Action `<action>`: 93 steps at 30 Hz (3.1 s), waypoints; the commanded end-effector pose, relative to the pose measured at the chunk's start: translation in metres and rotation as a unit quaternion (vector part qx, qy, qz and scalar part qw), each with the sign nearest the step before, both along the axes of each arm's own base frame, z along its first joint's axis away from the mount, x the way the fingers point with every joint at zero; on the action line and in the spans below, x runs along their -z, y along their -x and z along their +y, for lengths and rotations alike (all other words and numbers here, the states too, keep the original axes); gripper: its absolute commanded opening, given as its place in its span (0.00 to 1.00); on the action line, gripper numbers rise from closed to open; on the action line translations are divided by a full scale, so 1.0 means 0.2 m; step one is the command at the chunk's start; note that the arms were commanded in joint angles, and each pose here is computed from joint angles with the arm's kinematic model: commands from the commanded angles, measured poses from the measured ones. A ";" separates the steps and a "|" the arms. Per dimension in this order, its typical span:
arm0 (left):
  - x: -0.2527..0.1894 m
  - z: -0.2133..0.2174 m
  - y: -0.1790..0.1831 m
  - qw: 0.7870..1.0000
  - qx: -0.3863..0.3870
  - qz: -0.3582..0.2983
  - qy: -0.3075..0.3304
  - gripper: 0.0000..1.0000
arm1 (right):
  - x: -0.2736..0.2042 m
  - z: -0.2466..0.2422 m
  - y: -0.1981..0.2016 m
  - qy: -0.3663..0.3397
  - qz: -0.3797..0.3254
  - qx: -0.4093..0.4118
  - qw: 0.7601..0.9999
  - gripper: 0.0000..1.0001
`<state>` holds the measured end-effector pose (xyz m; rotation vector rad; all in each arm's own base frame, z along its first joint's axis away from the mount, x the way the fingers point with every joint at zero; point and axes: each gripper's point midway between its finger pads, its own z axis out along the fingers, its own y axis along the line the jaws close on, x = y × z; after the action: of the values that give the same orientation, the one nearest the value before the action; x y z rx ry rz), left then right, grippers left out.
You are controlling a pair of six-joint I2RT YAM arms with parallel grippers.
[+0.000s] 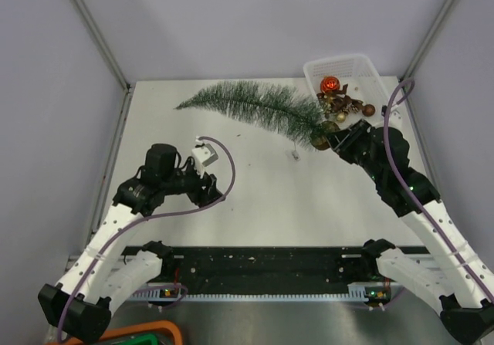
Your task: Decorate the small christmas tree
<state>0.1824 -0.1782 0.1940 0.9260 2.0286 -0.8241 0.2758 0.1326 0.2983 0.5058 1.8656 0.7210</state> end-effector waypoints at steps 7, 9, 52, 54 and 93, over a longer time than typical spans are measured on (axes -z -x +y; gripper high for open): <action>-0.03 0.09 -0.05 0.991 0.029 -0.107 -0.073 0.73 | 0.02 -0.07 -0.03 0.023 -0.008 0.033 0.999 0.00; -0.03 0.12 -0.08 0.986 0.036 -0.132 -0.097 0.80 | 0.03 -0.08 -0.02 0.026 -0.007 0.034 0.999 0.00; 0.19 -0.12 -0.59 0.988 -0.026 -0.141 -0.050 0.89 | -0.22 0.05 0.16 -0.054 -0.034 -0.055 0.996 0.00; 0.19 -0.11 -0.60 0.987 -0.034 -0.150 -0.047 0.89 | -0.25 0.06 0.18 -0.063 -0.039 -0.066 0.995 0.00; 0.09 0.01 -0.28 0.996 0.003 -0.084 -0.018 0.00 | -0.26 0.02 0.12 -0.023 -0.046 -0.045 0.998 0.00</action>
<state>0.2486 -0.1872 0.1688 0.9468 1.8682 -0.7571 0.2372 0.1594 0.3185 0.4033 1.9301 0.9568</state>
